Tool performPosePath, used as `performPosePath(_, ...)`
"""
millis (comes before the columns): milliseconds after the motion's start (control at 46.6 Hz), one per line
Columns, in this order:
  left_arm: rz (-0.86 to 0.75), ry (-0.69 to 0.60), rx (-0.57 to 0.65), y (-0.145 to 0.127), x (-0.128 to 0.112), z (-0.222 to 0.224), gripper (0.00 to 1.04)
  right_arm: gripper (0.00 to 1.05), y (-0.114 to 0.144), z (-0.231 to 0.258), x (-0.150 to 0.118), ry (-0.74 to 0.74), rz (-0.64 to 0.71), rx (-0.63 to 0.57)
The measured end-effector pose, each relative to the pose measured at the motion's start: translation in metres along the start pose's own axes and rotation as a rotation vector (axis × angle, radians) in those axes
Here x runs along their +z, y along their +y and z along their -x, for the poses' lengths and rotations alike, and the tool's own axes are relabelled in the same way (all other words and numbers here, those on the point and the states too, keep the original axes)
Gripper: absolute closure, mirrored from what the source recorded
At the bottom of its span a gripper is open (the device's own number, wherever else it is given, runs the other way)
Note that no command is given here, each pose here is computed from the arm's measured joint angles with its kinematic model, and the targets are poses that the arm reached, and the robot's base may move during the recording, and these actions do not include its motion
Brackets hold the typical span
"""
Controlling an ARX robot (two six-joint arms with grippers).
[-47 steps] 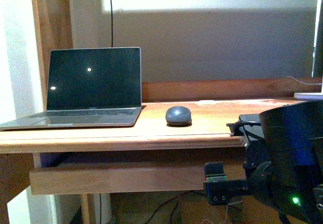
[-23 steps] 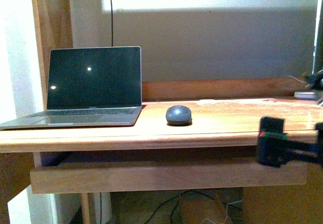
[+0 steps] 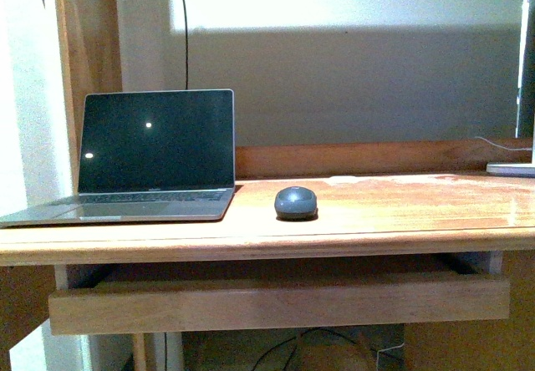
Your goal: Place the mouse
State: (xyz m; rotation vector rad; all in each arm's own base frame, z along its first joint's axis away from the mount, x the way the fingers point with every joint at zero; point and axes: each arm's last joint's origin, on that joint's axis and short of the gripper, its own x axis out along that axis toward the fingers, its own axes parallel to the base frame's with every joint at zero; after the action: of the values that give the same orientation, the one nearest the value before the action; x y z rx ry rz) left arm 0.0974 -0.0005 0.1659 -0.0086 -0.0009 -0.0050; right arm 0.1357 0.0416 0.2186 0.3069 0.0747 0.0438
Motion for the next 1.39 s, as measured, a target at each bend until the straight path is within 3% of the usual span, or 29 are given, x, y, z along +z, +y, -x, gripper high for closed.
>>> performPosePath(64, 0.0, 0.0, 0.0, 0.0, 0.0, 0.0, 0.08, 0.12, -0.004, 0.011, -0.003, -0.021, 0.031, -0.026)
performPosePath(214, 0.0, 0.0, 0.0, 0.0, 0.0, 0.0, 0.08, 0.38, -0.017, 0.026, -0.008, -0.079, 0.223, -0.026)
performPosePath(365, 0.0, 0.0, 0.0, 0.0, 0.0, 0.0, 0.08, 0.61, -0.027, 0.031, -0.018, -0.055, 0.281, -0.043)
performPosePath(450, 0.0, 0.0, -0.001, 0.0, 0.0, 0.0, 0.08, 0.83, -0.034, 0.037, -0.024, -0.066, 0.293, -0.034)
performPosePath(558, 0.0, 0.0, 0.001, 0.0, 0.0, 0.0, 0.08, 1.03, -0.039, 0.037, -0.025, -0.067, 0.302, -0.005)
performPosePath(1330, 0.0, 0.0, 0.0, 0.0, 0.0, 0.0, 0.08, 1.02, -0.053, 0.037, -0.039, -0.08, 0.304, -0.04)
performPosePath(1394, 0.0, 0.0, 0.0, 0.0, 0.0, 0.0, 0.08, 0.91, -0.053, 0.037, -0.039, -0.08, 0.305, -0.04)
